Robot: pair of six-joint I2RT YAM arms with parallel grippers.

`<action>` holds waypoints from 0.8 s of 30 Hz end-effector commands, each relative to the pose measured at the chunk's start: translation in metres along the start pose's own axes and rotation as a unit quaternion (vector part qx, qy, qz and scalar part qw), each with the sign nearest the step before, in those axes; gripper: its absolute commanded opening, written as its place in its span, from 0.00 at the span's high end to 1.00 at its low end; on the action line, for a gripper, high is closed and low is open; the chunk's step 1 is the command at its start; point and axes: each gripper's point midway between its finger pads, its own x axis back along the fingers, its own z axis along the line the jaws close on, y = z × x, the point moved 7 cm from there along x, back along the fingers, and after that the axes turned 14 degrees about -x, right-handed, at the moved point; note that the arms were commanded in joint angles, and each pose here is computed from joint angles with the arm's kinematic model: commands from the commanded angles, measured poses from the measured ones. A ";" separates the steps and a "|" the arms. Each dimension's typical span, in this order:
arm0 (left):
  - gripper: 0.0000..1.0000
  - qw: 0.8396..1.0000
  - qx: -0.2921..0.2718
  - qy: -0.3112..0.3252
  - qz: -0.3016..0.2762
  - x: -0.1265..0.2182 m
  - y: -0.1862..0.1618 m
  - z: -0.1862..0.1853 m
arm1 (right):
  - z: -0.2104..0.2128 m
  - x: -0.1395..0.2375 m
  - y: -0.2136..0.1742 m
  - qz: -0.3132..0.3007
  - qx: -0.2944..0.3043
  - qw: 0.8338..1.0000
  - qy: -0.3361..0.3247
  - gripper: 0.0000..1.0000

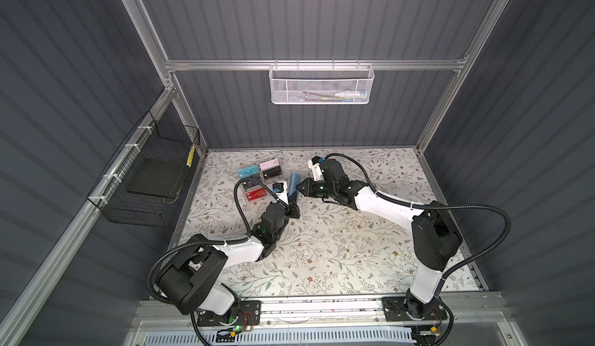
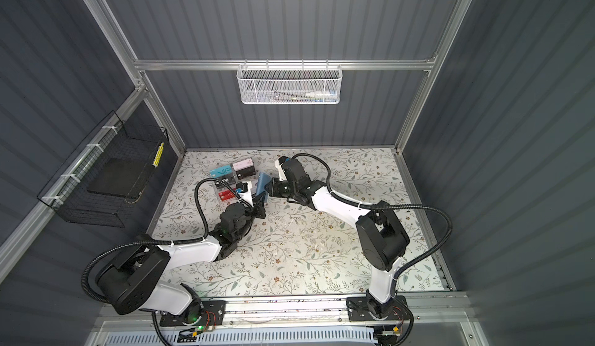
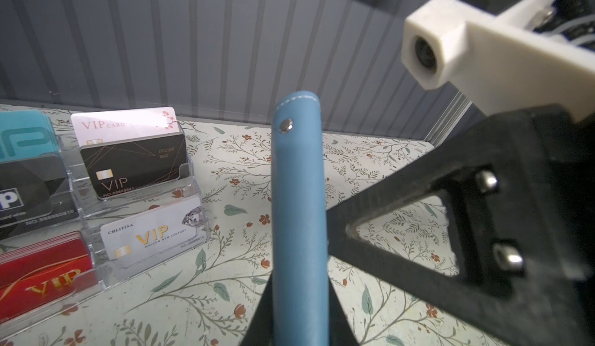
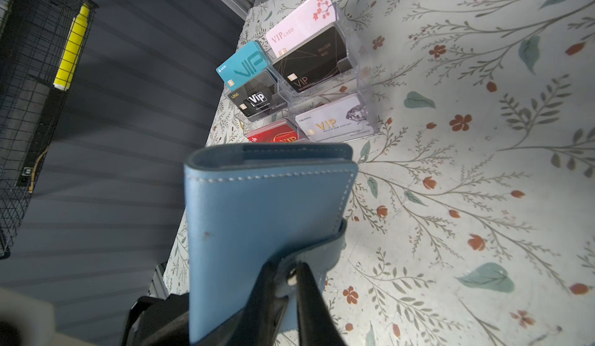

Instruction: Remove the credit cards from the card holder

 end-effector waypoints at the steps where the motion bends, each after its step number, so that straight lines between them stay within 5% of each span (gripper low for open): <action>1: 1.00 0.998 0.017 -0.001 -0.055 0.007 0.026 -0.002 | -0.011 -0.006 -0.001 -0.001 0.001 1.000 -0.029 0.90; 5: 1.00 0.999 0.017 0.005 -0.049 0.007 0.028 -0.001 | -0.015 -0.003 -0.004 -0.002 0.001 0.999 -0.038 1.00; 24: 1.00 0.999 0.043 0.015 -0.004 0.007 0.038 0.000 | -0.039 0.024 -0.006 -0.011 0.015 0.997 -0.072 1.00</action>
